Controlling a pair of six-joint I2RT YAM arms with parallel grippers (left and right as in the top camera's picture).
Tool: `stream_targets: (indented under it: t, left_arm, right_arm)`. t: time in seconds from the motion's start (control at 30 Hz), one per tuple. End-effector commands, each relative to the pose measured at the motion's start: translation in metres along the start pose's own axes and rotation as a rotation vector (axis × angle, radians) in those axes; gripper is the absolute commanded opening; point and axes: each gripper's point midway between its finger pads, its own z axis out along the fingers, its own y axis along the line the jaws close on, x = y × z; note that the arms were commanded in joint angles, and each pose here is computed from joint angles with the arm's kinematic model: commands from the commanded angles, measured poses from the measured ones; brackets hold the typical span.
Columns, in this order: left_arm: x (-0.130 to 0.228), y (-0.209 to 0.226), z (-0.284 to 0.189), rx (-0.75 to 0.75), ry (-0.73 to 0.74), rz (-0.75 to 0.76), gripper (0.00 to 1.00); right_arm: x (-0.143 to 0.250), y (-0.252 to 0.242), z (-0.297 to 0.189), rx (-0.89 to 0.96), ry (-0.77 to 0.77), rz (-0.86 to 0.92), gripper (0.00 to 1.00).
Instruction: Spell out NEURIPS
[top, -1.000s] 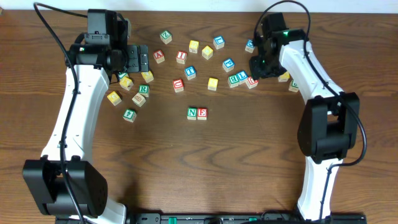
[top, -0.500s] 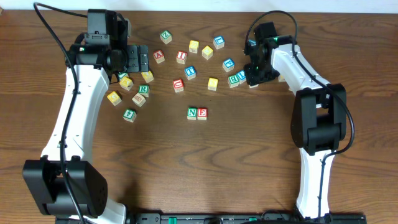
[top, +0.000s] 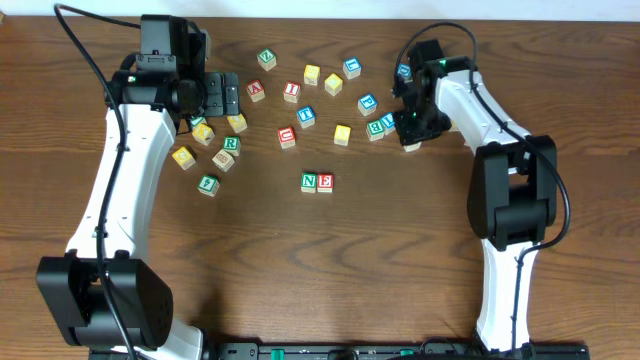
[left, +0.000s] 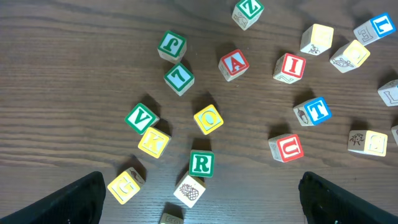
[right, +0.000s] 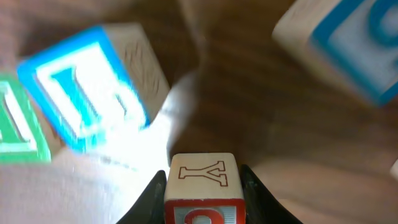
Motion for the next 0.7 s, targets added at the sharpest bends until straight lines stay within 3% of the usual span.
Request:
stream_targets:
  t: [0.0, 0.4, 0.67]
  left_arm:
    - [-0.010, 0.001, -0.014, -0.008, -0.040, -0.001, 0.98]
    - [-0.010, 0.001, -0.014, -0.008, -0.040, -0.001, 0.98]
    - [-0.010, 0.001, -0.014, -0.008, -0.040, -0.001, 0.98]
  right_arm:
    - [0.011, 0.021, -0.009, -0.014, 0.034, -0.038, 0.21]
    - [0.030, 0.069, -0.007, -0.012, 0.112, -0.306, 0.24]
    - [0.016, 0.073, -0.008, -0.014, 0.054, -0.368, 0.43]
